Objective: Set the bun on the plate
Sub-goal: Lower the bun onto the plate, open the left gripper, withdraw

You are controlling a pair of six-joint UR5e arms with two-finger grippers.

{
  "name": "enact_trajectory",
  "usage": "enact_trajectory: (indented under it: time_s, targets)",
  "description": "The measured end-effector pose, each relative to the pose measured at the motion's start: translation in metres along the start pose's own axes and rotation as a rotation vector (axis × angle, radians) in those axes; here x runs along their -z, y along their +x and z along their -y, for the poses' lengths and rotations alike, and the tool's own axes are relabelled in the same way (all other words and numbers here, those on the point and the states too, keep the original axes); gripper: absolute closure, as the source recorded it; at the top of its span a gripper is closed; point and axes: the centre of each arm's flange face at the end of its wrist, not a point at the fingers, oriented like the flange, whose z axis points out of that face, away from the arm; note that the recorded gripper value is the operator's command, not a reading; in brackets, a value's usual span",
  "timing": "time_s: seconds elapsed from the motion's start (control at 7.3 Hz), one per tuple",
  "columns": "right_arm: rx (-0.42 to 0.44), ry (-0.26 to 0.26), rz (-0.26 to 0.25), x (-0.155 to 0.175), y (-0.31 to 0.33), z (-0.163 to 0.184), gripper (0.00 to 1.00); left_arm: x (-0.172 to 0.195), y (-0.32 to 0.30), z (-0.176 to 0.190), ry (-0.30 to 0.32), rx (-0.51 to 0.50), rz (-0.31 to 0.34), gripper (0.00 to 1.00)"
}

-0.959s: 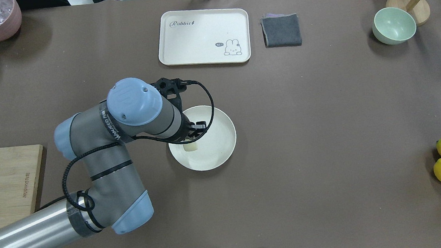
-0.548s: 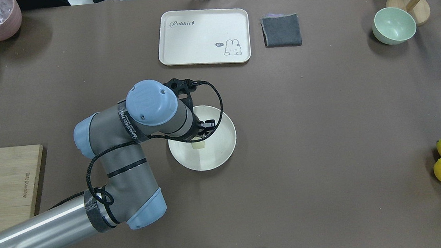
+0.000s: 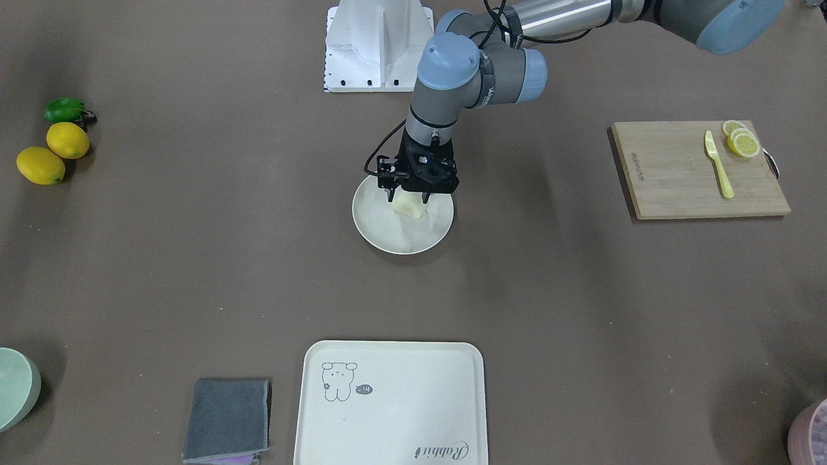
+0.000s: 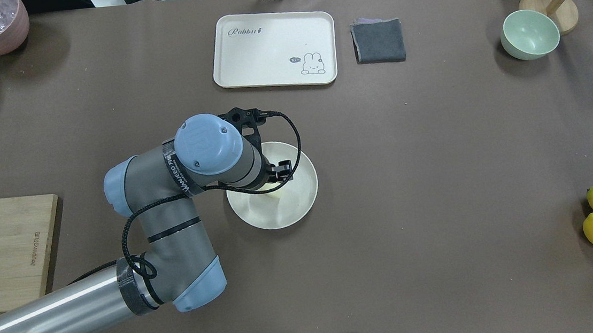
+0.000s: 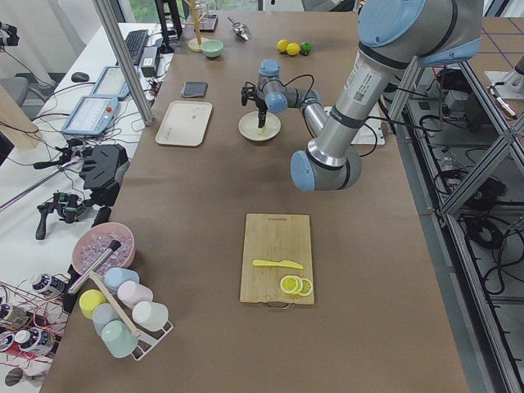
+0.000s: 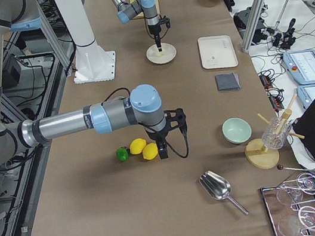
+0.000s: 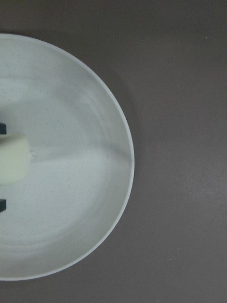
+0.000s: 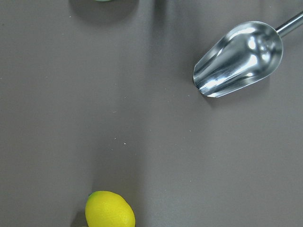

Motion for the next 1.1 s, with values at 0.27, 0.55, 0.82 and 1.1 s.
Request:
enact_trajectory:
  time_s: [0.27, 0.55, 0.82, 1.1]
  targets:
    - [0.000, 0.001, 0.000, 0.000, 0.000, 0.000, 0.00, 0.011, 0.004, 0.000, 0.008, -0.003, -0.020, 0.03]
    - [-0.020, -0.002, -0.001, 0.000, 0.007, -0.008, 0.00, 0.043, 0.000, 0.012, 0.030, 0.006, -0.021, 0.03]
    - [-0.066, 0.001, -0.008, 0.003, 0.023, -0.024, 0.00, 0.090, -0.034, 0.033, 0.033, -0.042, 0.069, 0.03]
    - [-0.095, -0.004, -0.011, 0.001, 0.034, -0.034, 0.00, 0.152, -0.118, 0.087, -0.018, -0.140, 0.169, 0.03]
